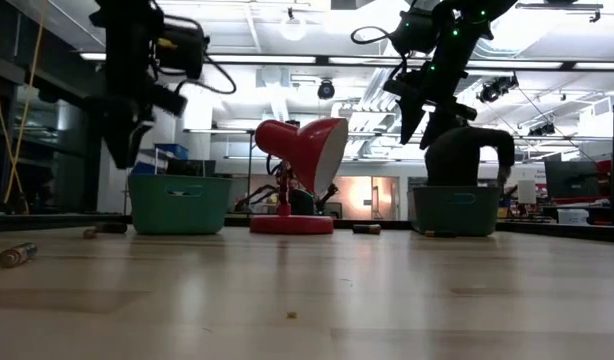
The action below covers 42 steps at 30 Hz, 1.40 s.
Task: Sort batteries
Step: Put the brown battery into the green bin
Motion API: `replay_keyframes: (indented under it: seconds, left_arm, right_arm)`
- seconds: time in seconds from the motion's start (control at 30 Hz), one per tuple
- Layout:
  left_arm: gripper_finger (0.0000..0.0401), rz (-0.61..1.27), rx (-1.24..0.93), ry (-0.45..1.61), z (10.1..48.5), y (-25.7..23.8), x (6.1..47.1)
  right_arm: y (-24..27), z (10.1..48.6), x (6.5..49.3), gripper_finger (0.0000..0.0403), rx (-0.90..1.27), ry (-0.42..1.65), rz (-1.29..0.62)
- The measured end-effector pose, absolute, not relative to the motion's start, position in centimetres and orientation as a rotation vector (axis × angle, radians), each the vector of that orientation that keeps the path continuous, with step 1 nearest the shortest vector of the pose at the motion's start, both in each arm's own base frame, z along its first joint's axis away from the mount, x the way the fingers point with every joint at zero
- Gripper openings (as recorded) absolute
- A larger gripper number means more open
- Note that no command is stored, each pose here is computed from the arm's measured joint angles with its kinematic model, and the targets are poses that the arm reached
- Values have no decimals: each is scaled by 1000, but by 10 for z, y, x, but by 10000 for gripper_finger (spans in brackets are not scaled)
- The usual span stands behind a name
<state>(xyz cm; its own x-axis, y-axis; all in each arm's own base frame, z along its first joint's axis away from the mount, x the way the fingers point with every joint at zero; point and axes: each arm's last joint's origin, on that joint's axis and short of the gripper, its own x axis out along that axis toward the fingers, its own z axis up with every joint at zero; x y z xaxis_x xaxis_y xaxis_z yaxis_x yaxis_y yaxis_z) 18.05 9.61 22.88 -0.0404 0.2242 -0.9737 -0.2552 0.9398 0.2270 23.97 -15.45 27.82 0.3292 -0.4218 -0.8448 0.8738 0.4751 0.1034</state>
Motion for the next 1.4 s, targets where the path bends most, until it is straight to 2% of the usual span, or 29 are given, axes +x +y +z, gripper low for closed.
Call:
replay_keyframes:
  seconds: [0.1, 0.17, 0.37, 0.47, 0.6, 0.8, 0.93, 1.03, 1.13, 1.4]
  left_arm:
    - [219, 363, 3, 1546, 219, 97, 178]
    - [216, 390, -2, 1498, 214, 99, 177]
    - [200, 494, -44, 1572, 194, 98, 163]
    - [193, 518, -12, 1523, 189, 102, 166]
    - [187, 567, 6, 1432, 186, 111, 175]
    - [186, 516, -39, 1310, 187, 114, 191]
    - [186, 516, -36, 1386, 197, 112, 186]
    - [186, 451, -42, 1501, 195, 108, 175]
    - [186, 298, -52, 1553, 185, 105, 167]
    - [186, 162, 11, 1479, 162, 102, 166]
  right_arm:
    - [-154, 278, 240, 213, 625, 857, -921]
    - [-154, 278, 240, 213, 627, 857, -919]
    - [-154, 278, 240, 213, 627, 857, -919]
    - [-155, 279, 240, 213, 628, 850, -920]
    - [-155, 279, 240, 213, 645, 839, -928]
    - [-155, 279, 240, 213, 648, 837, -930]
    - [-155, 279, 240, 213, 649, 837, -929]
    - [-155, 279, 241, 213, 649, 835, -929]
    - [-155, 279, 241, 213, 649, 832, -929]
    - [-155, 279, 241, 213, 668, 823, -938]
